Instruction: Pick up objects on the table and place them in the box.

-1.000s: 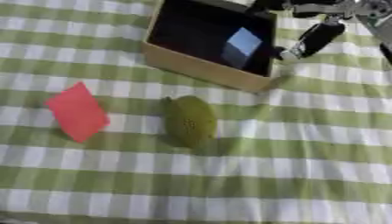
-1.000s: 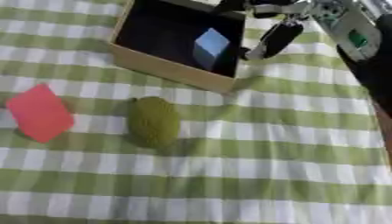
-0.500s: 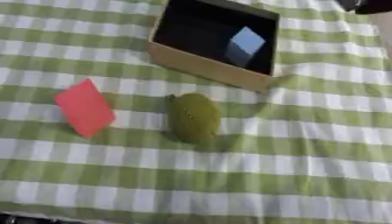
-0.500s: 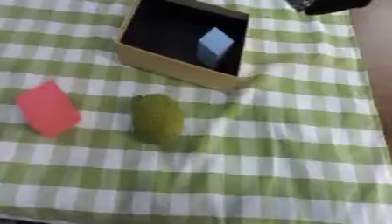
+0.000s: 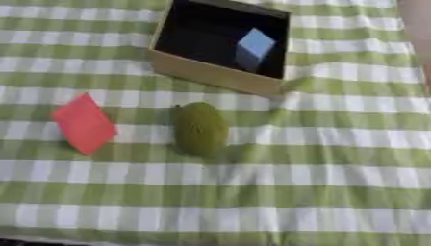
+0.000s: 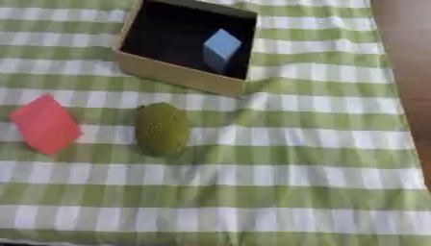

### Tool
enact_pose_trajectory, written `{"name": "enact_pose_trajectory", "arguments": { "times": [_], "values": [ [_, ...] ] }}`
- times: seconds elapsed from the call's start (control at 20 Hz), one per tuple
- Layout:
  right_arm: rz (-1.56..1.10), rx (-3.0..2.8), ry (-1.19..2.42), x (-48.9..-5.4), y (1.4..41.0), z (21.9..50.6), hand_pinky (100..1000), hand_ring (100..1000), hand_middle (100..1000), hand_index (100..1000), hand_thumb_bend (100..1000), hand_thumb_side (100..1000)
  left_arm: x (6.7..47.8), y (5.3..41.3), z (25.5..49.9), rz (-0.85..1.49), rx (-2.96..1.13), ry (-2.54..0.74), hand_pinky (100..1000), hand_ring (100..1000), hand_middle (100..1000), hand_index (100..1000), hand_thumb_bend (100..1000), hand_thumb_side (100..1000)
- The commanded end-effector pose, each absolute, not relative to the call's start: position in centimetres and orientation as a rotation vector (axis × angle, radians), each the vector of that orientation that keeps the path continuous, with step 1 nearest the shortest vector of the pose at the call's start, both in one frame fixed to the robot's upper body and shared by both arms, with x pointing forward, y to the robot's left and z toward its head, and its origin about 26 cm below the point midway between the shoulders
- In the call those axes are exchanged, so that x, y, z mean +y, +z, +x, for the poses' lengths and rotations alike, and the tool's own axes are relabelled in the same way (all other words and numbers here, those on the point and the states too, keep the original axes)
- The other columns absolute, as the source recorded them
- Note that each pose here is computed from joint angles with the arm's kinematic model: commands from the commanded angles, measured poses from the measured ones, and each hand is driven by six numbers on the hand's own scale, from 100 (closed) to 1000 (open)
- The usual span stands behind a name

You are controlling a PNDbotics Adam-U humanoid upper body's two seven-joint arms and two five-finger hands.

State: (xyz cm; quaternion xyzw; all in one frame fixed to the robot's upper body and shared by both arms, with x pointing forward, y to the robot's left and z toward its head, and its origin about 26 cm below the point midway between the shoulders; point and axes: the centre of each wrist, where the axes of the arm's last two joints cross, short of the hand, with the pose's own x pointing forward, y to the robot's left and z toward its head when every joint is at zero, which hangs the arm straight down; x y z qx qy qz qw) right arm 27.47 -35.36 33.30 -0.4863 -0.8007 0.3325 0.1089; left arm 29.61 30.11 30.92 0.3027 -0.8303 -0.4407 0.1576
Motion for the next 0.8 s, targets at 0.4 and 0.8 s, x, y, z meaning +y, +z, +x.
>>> {"name": "enact_pose_trajectory", "arguments": {
  "times": [0.4, 0.8],
  "values": [
    [-1.552, -2.365, 0.905, -36.1, 33.6, 26.7, 885, 897, 664, 872, 100, 100, 32.3, 34.6, 29.1, 1.030, -1.783, -1.982, 921, 875, 830, 925, 599, 360],
    [-1.552, -2.348, 0.891, -36.2, 33.3, 26.7, 883, 895, 654, 865, 100, 100, 32.1, 34.1, 29.3, 1.055, -1.412, -2.319, 944, 890, 854, 919, 800, 244]
  ]
}}
